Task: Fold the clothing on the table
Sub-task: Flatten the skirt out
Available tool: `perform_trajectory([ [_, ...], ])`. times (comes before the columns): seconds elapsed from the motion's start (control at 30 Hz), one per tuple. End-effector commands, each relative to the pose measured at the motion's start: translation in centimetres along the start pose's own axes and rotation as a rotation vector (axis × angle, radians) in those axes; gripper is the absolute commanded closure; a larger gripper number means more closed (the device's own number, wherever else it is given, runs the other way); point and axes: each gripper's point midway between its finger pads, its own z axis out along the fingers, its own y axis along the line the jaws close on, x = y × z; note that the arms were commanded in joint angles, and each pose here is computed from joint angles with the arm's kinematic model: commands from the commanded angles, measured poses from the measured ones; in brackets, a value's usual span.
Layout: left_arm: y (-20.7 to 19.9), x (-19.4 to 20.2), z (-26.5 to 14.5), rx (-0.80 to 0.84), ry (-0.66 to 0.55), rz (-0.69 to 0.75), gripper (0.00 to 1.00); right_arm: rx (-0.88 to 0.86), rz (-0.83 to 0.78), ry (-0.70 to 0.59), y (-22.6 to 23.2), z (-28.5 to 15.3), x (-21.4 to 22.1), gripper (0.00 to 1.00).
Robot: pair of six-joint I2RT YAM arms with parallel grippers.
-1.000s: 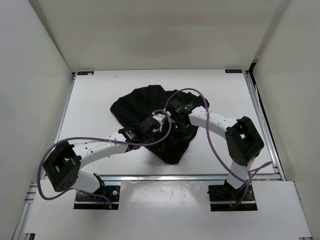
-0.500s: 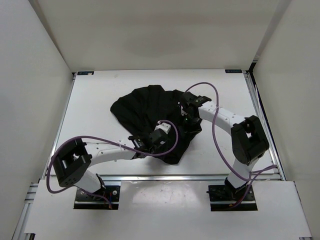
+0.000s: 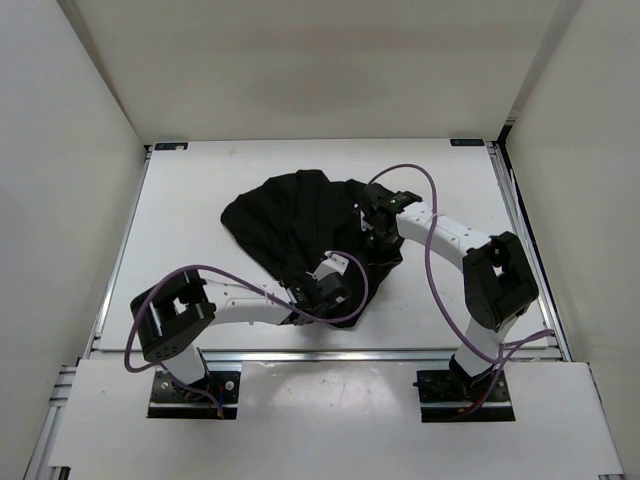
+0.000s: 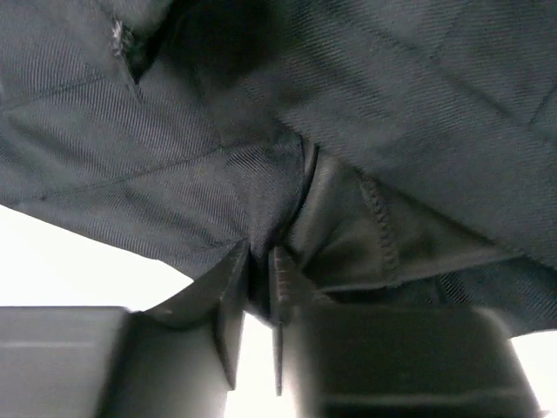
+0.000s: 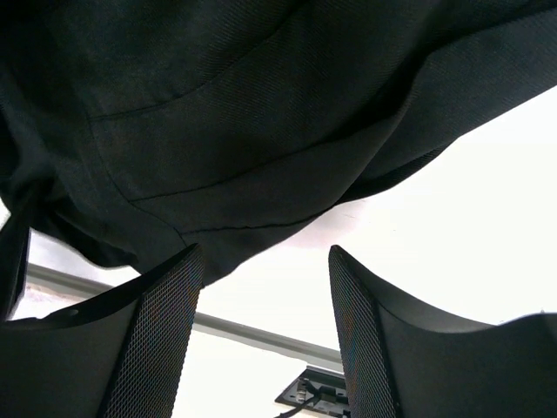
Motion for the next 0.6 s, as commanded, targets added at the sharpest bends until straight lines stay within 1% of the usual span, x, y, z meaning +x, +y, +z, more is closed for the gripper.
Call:
perform_trajectory([
  [0.0, 1.8, 0.2, 0.6, -0.084, -0.023, 0.016, 0.78, -0.041, -0.050, -0.086, 1.3, -3.1, -1.7, 0.35],
  [0.03, 2.1, 0.4, 0.7, -0.101, -0.017, 0.022, 0.96, -0.049, -0.069, -0.097, 1.8, -3.2, -1.8, 0.35],
  [0.07, 2.7, 0.2, 0.7, -0.119, -0.016, 0.009, 1.00, -0.054, -0.072, -0.099, 1.8, -3.5, -1.7, 0.35],
  [0.13, 3.7, -0.3, 0.3, -0.131, -0.012, -0.012, 1.00, -0.085, -0.076, -0.096, 2.3, -3.6, -1.6, 0.35],
  [0.17, 4.4, -1.3, -0.1, -0.135, -0.025, -0.042, 1.00, -0.088, -0.082, -0.084, 2.4, -3.5, -1.4, 0.35],
  [0.27, 5.3, -3.3, -1.5, -0.125, -0.064, -0.087, 1.00, -0.180, -0.074, -0.076, 4.0, -3.7, -1.5, 0.35],
  [0.33, 5.6, -3.7, -1.9, -0.117, -0.068, -0.109, 1.00, -0.233, -0.064, -0.079, 5.2, -3.8, -2.2, 0.35],
  [0.37, 5.6, -3.7, -2.2, -0.108, -0.070, -0.117, 1.00, -0.270, -0.039, -0.086, 5.8, -4.1, -2.8, 0.35],
  [0.43, 5.0, -2.9, -2.1, -0.093, -0.051, -0.108, 1.00, -0.308, 0.026, -0.039, 6.2, -3.4, -3.4, 0.34],
  [0.47, 4.8, -2.8, -2.1, -0.088, -0.051, -0.105, 1.00, -0.328, 0.055, -0.035, 6.6, -4.0, -4.0, 0.33],
  [0.53, 4.3, -2.0, -2.1, -0.060, -0.029, -0.114, 1.00, -0.322, 0.115, 0.018, 6.3, -3.0, -4.8, 0.34],
  [0.57, 4.1, -1.6, -2.0, -0.056, -0.020, -0.116, 1.00, -0.319, 0.143, 0.041, 6.4, -3.4, -5.2, 0.33],
])
